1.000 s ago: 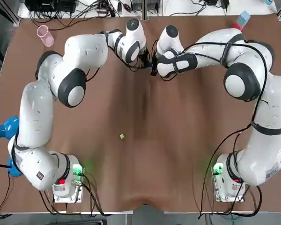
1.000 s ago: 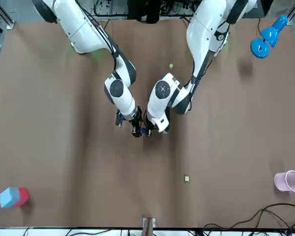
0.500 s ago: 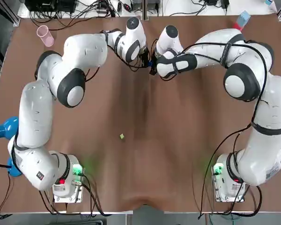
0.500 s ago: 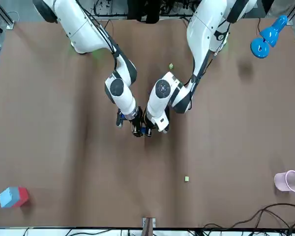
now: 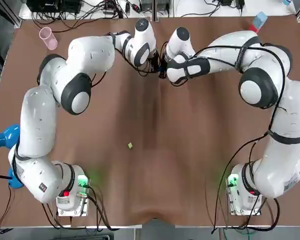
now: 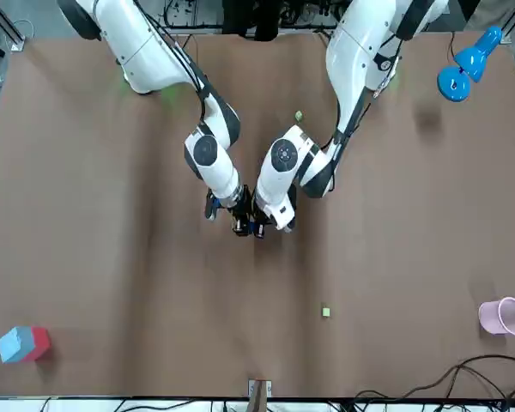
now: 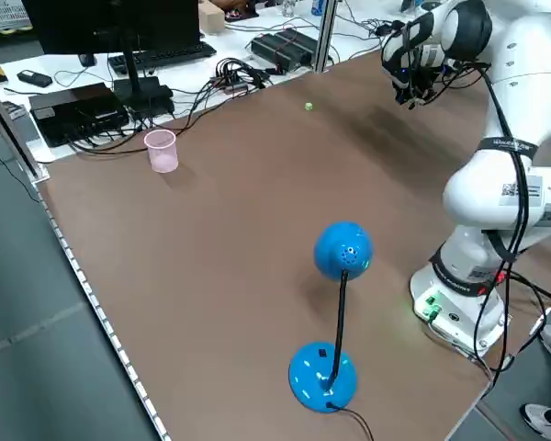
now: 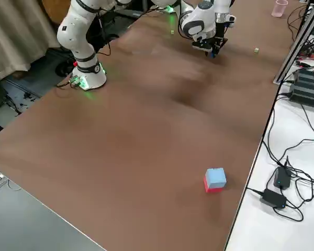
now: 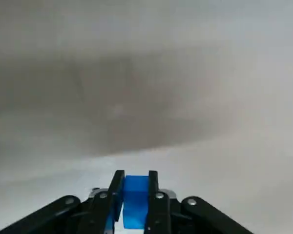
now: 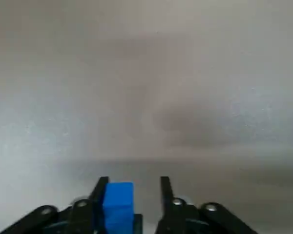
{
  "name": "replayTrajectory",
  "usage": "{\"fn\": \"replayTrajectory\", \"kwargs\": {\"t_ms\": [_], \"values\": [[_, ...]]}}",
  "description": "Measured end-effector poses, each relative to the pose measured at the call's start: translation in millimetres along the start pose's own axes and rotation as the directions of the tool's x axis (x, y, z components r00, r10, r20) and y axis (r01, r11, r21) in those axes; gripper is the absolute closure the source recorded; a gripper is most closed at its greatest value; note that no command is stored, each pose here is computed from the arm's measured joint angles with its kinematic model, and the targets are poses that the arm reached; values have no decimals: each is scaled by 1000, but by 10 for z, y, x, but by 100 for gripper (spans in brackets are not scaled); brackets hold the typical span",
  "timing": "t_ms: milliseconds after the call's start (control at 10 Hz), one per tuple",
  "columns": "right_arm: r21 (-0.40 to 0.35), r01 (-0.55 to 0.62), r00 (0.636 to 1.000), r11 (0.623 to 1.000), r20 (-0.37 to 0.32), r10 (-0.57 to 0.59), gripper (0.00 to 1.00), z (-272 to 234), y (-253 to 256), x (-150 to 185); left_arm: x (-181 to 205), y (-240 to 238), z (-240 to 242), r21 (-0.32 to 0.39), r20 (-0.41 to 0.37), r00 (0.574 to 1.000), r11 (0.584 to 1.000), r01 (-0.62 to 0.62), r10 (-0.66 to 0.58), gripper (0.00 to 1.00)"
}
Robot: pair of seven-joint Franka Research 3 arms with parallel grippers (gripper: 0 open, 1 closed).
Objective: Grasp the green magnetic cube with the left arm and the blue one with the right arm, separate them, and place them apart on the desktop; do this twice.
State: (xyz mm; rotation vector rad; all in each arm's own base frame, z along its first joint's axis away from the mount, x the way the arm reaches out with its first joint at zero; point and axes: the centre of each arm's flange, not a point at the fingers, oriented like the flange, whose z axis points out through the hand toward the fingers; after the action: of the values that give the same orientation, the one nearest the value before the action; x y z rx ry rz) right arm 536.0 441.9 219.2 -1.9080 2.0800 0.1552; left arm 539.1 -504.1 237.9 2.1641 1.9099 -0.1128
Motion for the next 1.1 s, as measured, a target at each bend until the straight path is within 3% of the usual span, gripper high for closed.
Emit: {"fn": "replayTrajectory", "kwargs": {"t_ms": [200,800,1100], "values": [[8,-3,1000,1000,2,3,69,-18,-41,12,-11,-13,4,5,1,1000,1000,0,0,77],[20,10,1000,1000,-15,-9,69,-24,-116,104,10,10,-5,1,2,1000,1000,4,-4,77],[19,8,1000,1000,-20,-7,74,-23,-136,137,10,11,-7,1,2,1000,1000,4,-4,77]]}}
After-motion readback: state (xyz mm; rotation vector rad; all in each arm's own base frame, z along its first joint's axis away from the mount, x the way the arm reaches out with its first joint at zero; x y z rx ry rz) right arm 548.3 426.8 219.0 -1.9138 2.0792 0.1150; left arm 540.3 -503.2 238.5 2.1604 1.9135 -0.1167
